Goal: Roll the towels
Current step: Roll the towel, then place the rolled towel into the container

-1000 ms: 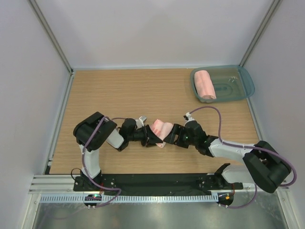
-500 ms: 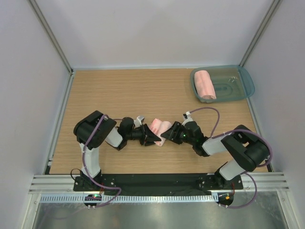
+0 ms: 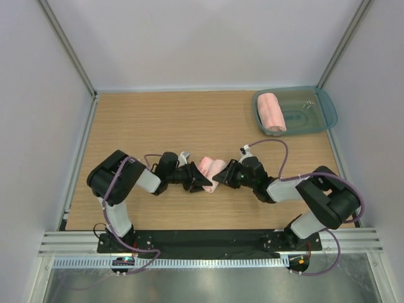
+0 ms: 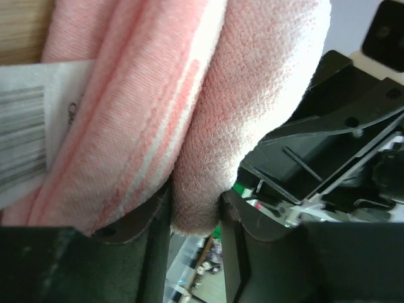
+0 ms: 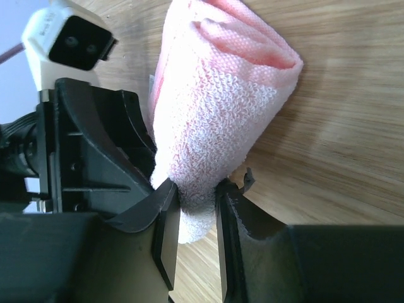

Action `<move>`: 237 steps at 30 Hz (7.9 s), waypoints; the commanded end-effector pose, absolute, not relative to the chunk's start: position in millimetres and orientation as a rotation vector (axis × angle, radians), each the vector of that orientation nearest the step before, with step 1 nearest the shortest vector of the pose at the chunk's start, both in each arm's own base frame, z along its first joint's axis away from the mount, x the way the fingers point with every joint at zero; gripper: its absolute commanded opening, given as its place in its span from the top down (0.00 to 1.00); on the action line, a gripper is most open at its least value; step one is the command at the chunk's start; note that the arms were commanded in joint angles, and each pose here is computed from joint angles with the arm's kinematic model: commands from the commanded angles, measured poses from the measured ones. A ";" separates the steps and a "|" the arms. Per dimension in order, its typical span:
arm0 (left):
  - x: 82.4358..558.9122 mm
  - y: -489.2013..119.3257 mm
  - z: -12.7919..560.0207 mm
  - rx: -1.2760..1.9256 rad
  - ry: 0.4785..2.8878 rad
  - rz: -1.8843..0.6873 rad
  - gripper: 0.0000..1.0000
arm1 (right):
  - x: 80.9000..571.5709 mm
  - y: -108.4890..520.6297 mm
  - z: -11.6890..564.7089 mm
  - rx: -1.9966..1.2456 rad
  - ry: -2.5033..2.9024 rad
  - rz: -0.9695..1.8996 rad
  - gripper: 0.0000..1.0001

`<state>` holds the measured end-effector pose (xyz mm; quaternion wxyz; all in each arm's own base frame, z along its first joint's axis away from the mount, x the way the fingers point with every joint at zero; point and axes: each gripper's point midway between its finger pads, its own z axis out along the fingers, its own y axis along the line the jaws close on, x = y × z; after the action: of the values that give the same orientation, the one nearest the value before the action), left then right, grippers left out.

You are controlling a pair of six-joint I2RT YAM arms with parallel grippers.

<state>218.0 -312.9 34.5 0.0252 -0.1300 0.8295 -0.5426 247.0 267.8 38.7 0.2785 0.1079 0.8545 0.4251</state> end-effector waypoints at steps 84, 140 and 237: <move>176.8 -335.8 43.3 0.594 2.487 -0.455 0.80 | 294.8 195.9 125.9 0.173 2.592 0.633 0.29; 274.7 -319.2 20.6 -0.502 2.718 -1.752 0.73 | 309.1 276.0 31.0 0.195 2.281 1.190 0.55; 221.7 -136.2 137.7 -0.026 2.580 -0.397 0.30 | 553.9 -97.2 156.5 0.553 2.297 0.237 0.23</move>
<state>215.8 -137.3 128.4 0.2482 -0.0105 0.9571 -0.1495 548.9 -91.3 87.2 0.3141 0.2137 0.9181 0.1134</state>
